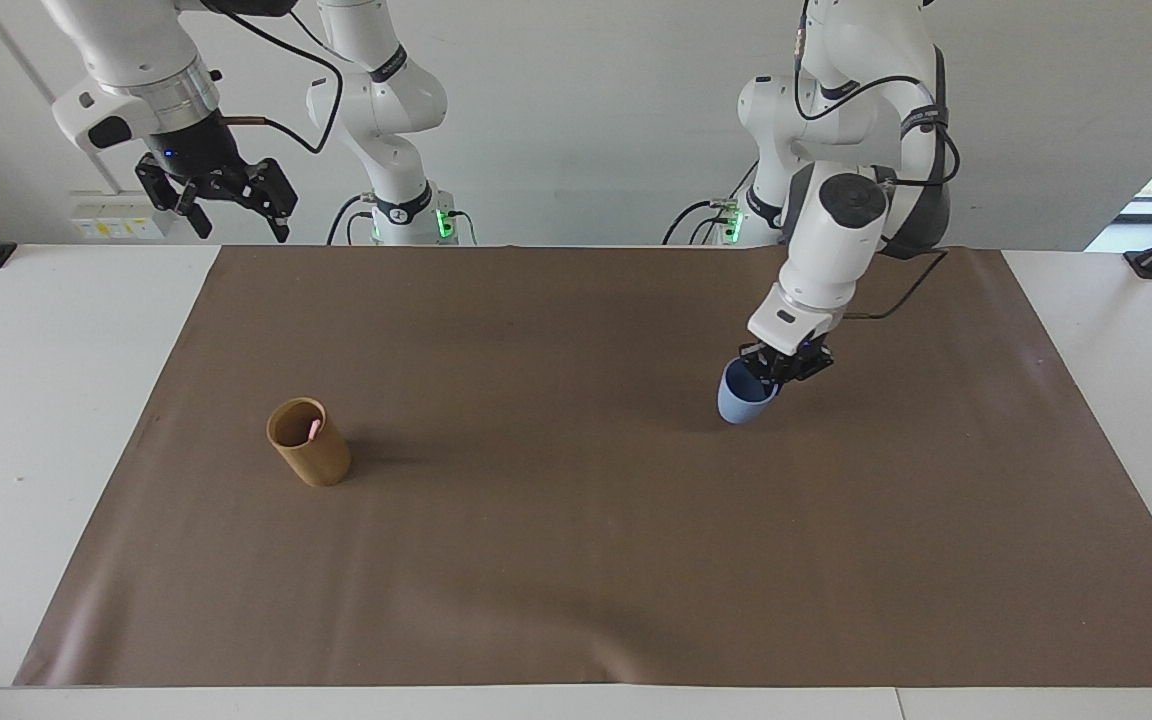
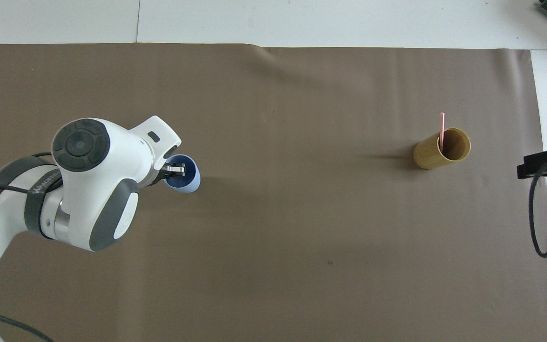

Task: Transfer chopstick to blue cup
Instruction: 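Carry the blue cup with the left gripper toward the table center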

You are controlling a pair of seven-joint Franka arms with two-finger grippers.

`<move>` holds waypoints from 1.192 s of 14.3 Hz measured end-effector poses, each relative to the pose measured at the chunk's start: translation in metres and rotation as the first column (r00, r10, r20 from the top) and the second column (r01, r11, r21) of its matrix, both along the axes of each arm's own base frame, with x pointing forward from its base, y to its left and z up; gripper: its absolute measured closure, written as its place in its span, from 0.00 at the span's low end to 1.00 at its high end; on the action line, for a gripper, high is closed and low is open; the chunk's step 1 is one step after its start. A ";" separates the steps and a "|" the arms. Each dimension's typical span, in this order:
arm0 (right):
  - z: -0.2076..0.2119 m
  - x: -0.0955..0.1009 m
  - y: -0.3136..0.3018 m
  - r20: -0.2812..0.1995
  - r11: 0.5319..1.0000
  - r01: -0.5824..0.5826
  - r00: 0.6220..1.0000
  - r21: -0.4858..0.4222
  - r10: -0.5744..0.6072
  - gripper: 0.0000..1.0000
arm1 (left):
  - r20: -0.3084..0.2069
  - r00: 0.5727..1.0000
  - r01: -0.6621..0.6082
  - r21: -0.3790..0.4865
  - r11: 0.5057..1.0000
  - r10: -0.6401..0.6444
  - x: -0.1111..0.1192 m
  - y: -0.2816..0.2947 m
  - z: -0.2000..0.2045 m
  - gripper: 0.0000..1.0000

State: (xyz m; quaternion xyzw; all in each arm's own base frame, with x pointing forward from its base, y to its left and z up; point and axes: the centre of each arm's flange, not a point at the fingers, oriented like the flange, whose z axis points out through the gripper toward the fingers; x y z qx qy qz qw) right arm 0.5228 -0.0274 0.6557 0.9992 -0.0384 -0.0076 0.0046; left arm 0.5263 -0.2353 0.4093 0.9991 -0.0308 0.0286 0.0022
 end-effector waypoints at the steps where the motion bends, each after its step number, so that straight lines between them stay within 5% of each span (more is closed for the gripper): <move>1: 0.000 0.000 0.000 0.000 1.000 0.000 1.000 0.000 0.000 0.00 | 0.004 1.000 -0.015 -0.007 1.000 0.015 -0.013 -0.028 0.000 0.94; 6: 0.000 0.000 0.000 0.000 1.000 0.000 1.000 0.000 0.000 0.00 | 0.036 0.998 -0.057 -0.058 0.997 0.059 -0.067 -0.129 -0.017 0.94; 10: 0.000 0.000 0.000 0.000 1.000 0.000 1.000 0.000 0.000 0.00 | 0.037 0.997 -0.061 -0.074 0.995 0.064 -0.087 -0.166 -0.042 0.94; 17: 0.000 0.000 0.000 0.000 1.000 0.000 1.000 0.000 0.000 0.00 | 0.035 0.996 -0.085 -0.064 0.994 0.088 -0.078 -0.153 -0.021 0.25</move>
